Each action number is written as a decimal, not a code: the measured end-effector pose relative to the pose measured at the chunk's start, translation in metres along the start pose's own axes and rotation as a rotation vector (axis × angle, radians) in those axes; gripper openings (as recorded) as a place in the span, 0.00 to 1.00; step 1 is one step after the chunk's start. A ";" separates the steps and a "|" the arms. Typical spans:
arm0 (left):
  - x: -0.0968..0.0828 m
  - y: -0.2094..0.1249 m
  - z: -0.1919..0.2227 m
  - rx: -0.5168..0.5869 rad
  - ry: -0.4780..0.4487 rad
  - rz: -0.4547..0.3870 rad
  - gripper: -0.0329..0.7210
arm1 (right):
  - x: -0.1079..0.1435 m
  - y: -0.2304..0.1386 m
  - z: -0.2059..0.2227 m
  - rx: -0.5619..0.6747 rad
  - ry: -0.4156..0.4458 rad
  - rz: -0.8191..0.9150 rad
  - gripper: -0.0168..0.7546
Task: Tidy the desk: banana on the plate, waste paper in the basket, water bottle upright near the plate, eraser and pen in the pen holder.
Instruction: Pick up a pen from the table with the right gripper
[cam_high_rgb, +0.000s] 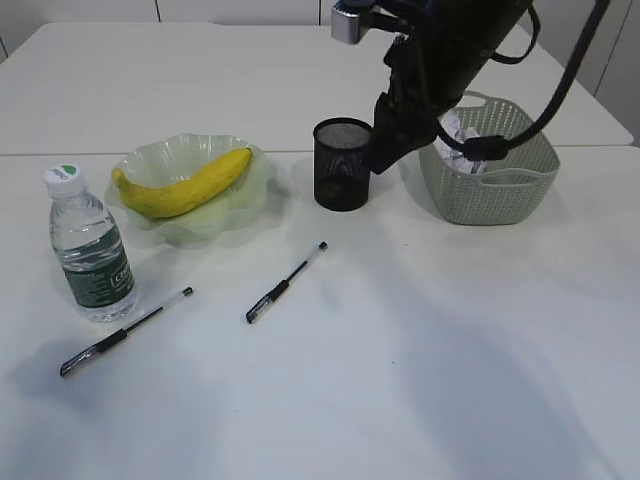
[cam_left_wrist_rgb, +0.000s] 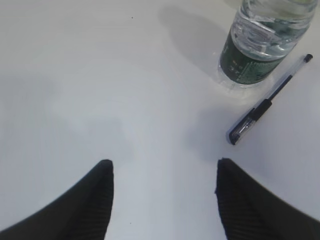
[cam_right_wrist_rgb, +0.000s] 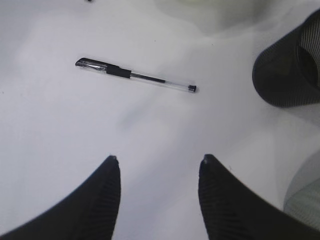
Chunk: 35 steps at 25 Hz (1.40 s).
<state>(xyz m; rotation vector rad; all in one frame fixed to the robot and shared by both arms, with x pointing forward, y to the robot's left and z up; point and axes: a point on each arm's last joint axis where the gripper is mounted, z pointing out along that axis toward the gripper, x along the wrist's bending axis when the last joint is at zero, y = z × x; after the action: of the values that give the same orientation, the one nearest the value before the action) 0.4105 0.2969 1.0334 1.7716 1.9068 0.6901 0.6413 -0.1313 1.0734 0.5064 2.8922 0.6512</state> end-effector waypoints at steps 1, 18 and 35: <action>0.000 0.000 0.000 0.000 -0.001 -0.001 0.65 | 0.001 0.001 0.000 -0.009 0.006 -0.043 0.51; 0.000 0.000 0.000 0.000 -0.001 -0.001 0.63 | 0.013 0.010 0.061 -0.020 0.141 -0.860 0.51; 0.000 0.000 0.000 0.001 -0.005 -0.007 0.63 | 0.034 0.019 0.141 -0.042 0.233 -1.044 0.51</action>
<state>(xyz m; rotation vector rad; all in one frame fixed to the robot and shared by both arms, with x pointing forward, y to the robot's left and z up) 0.4105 0.2965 1.0333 1.7649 1.9099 0.6814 0.6438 -0.0484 0.9532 -1.0831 2.7566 0.5758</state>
